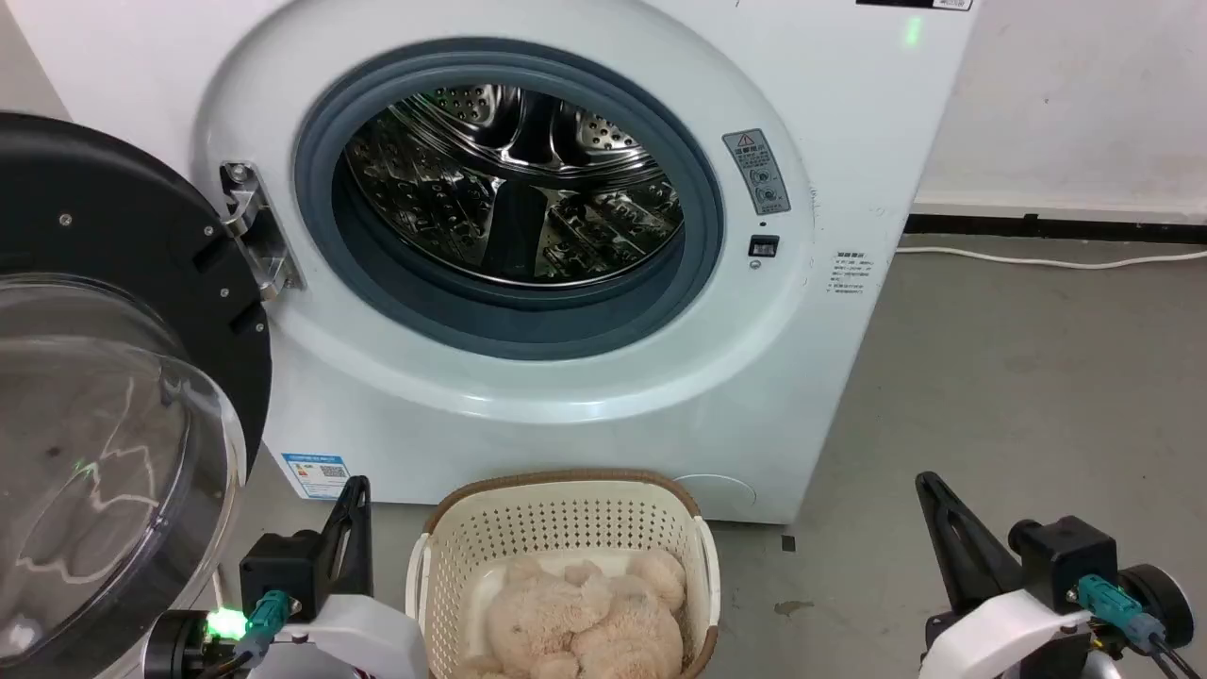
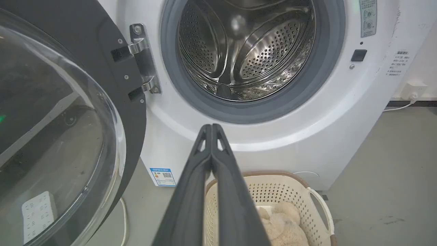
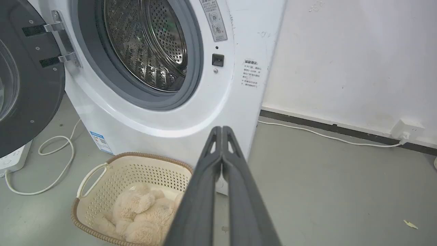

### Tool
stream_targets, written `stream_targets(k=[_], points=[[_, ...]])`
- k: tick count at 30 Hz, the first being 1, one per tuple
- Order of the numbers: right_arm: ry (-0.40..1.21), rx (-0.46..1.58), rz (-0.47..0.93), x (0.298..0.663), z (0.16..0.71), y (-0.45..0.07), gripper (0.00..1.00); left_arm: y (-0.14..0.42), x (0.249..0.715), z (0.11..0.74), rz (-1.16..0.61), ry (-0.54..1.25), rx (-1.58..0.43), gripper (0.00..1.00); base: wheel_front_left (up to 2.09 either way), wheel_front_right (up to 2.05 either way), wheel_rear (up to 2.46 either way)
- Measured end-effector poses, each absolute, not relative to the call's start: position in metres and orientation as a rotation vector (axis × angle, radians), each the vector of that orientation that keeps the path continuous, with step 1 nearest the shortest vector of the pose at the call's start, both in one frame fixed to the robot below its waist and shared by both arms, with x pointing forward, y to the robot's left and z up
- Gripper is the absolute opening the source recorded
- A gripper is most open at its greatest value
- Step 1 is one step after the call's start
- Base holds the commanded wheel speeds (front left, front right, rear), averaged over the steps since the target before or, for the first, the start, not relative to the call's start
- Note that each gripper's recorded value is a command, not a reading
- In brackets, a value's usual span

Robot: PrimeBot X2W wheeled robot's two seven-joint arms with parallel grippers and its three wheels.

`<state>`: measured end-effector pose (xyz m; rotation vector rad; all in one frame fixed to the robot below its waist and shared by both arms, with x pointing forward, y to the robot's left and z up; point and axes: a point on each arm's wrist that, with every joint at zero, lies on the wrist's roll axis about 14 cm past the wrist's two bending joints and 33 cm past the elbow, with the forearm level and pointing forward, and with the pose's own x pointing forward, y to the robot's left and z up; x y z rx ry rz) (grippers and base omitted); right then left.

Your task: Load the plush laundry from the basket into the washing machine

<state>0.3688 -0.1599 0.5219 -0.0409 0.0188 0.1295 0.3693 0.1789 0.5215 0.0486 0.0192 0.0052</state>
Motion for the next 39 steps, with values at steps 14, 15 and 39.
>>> stream_targets(k=[14, 15, 39], points=[[0.019, -0.041, 0.129, 0.3688, 0.5219, -0.16, 0.0, 0.1789, 0.3694, 0.5215, 0.005, 0.019, 0.049, 0.0, 0.0, 0.0, 0.0], [0.019, -0.041, 0.13, 0.3688, 0.5219, -0.1599, 0.0, 0.179, 0.3693, 0.5215, 0.005, 0.019, 0.049, 0.0, 0.0, 0.0, 0.0], [0.019, -0.041, 0.129, 0.3688, 0.5219, -0.16, 0.0, 0.1788, 0.3694, 0.5215, 0.005, 0.019, 0.049, 0.0, 0.0, 0.0, 0.0]])
